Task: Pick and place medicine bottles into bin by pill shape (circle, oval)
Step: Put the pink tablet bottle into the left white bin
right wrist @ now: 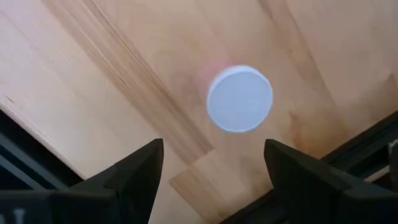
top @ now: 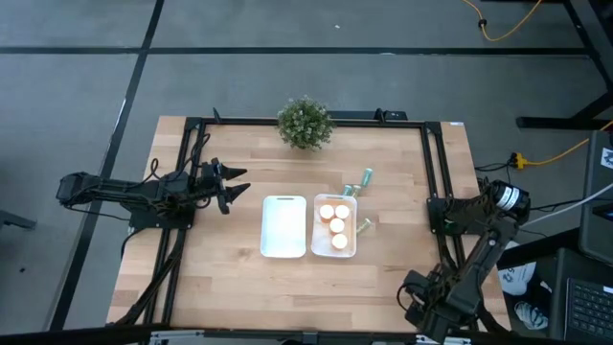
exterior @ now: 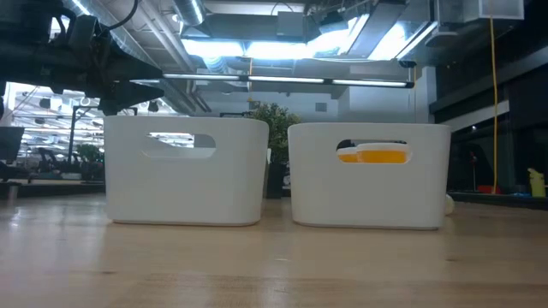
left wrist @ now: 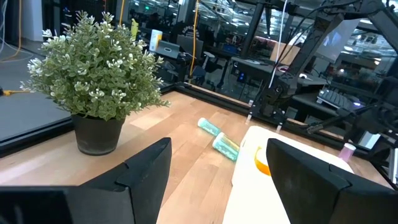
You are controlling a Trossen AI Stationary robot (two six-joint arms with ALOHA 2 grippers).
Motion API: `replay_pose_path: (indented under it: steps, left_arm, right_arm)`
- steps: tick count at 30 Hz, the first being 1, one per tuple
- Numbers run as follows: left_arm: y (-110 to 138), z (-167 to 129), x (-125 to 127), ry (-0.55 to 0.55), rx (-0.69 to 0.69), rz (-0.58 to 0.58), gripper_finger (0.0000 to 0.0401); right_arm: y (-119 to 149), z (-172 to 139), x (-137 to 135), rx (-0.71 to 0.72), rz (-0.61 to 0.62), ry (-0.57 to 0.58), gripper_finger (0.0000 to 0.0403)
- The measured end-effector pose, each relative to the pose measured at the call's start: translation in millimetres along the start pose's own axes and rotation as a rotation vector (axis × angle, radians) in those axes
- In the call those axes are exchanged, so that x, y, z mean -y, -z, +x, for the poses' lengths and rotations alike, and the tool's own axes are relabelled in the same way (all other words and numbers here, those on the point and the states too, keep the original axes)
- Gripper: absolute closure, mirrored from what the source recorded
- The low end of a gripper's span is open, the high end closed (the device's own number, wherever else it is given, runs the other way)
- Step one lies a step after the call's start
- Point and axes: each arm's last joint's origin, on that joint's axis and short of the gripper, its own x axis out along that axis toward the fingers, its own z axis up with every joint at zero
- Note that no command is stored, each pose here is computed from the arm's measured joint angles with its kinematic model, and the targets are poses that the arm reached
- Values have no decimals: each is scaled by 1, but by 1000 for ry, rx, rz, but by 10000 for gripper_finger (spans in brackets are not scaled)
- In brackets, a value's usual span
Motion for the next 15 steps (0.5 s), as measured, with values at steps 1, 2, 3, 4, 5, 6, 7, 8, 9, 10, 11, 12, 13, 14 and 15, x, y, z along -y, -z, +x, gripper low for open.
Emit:
replay_pose_path:
  steps: [1, 2, 3, 4, 5, 6, 7, 8, 9, 10, 11, 12, 13, 14, 15]
  left_arm:
    - [0, 0, 0, 0, 0, 0, 146]
    - [0, 0, 0, 0, 0, 0, 146]
    - [0, 0, 0, 0, 0, 0, 146]
    - [0, 0, 0, 0, 0, 0, 146]
    - [0, 0, 0, 0, 0, 0, 146]
    - [0, 0, 0, 0, 0, 0, 146]
    - [0, 0, 0, 0, 0, 0, 146]
    - [0, 0, 0, 0, 0, 0, 146]
    - [0, 0, 0, 0, 0, 0, 146]
    - [0, 0, 0, 0, 0, 0, 146]
    - [0, 0, 0, 0, 0, 0, 146]
    - [0, 0, 0, 0, 0, 0, 146]
    - [0, 0, 0, 0, 0, 0, 146]
    - [0, 0, 0, 0, 0, 0, 146]
    - [0, 0, 0, 0, 0, 0, 146]
  right_arm:
    - [-1, 0, 0, 0, -1, -1, 123]
    - [-1, 0, 0, 0, -10, 0, 123]
    - [-1, 0, 0, 1, -20, 1, 123]
    - [-1, 0, 0, 3, -29, 0, 123]
    - [-1, 0, 0, 7, -38, -2, 123]
    - [-2, 0, 0, 15, -42, -2, 123]
    - [-2, 0, 0, 22, -44, -3, 123]
    - [-2, 0, 0, 28, -44, -3, 123]
    - [-2, 0, 0, 38, -44, -2, 123]
    - [-3, 0, 1, 46, -44, 4, 123]
    - [-3, 0, 2, 55, -44, 14, 123]
    - [-4, 0, 3, 68, -44, 24, 123]
    - [-4, 0, 4, 74, -43, 34, 123]
    - [-4, 0, 4, 79, -43, 40, 123]
    - [-5, 0, 5, 83, -42, 44, 123]
